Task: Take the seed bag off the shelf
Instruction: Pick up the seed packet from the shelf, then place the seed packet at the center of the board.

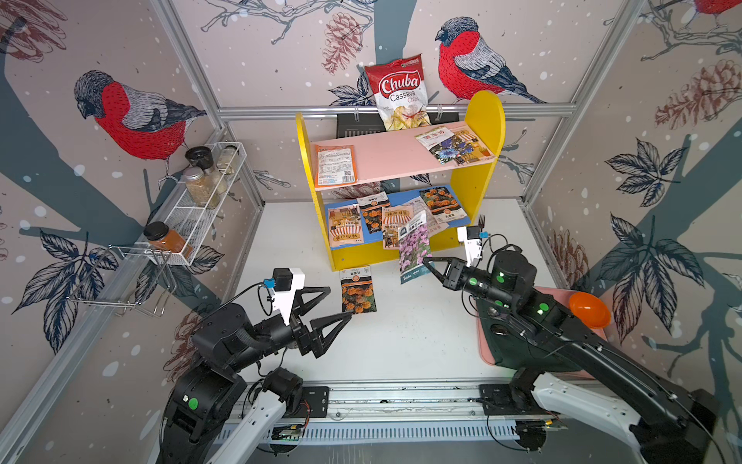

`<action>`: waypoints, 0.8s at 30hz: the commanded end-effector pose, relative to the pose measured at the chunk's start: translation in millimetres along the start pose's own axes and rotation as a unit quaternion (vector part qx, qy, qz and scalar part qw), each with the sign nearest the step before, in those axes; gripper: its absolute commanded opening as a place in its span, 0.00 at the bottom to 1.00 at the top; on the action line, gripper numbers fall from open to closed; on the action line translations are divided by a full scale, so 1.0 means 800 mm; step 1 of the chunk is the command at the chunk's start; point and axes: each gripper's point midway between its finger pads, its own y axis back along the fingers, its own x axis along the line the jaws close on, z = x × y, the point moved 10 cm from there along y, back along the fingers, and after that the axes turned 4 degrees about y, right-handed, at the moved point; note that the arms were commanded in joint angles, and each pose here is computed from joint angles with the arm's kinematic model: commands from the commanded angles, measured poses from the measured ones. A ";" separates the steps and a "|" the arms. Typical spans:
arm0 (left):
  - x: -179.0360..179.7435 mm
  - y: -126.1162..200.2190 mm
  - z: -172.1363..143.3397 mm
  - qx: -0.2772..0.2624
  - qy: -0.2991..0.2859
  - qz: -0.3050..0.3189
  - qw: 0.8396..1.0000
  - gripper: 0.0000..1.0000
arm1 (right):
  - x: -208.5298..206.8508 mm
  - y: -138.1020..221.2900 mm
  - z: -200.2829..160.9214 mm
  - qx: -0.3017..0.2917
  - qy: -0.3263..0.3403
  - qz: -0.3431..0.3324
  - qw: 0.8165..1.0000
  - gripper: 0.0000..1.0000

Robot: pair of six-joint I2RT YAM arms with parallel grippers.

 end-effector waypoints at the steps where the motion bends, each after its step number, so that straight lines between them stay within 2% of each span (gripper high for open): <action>1: 0.002 0.007 -0.008 0.010 0.010 0.026 1.000 0.98 | -0.007 -0.002 -0.006 -0.026 -0.006 0.007 1.000 0.00; 12: 0.004 0.029 -0.033 0.013 0.040 0.070 0.997 0.98 | -0.057 -0.038 -0.050 0.042 -0.027 0.016 0.999 0.00; 24: 0.008 0.037 -0.048 0.029 0.048 0.097 0.994 0.98 | -0.123 -0.077 -0.089 0.072 -0.057 -0.013 0.996 0.00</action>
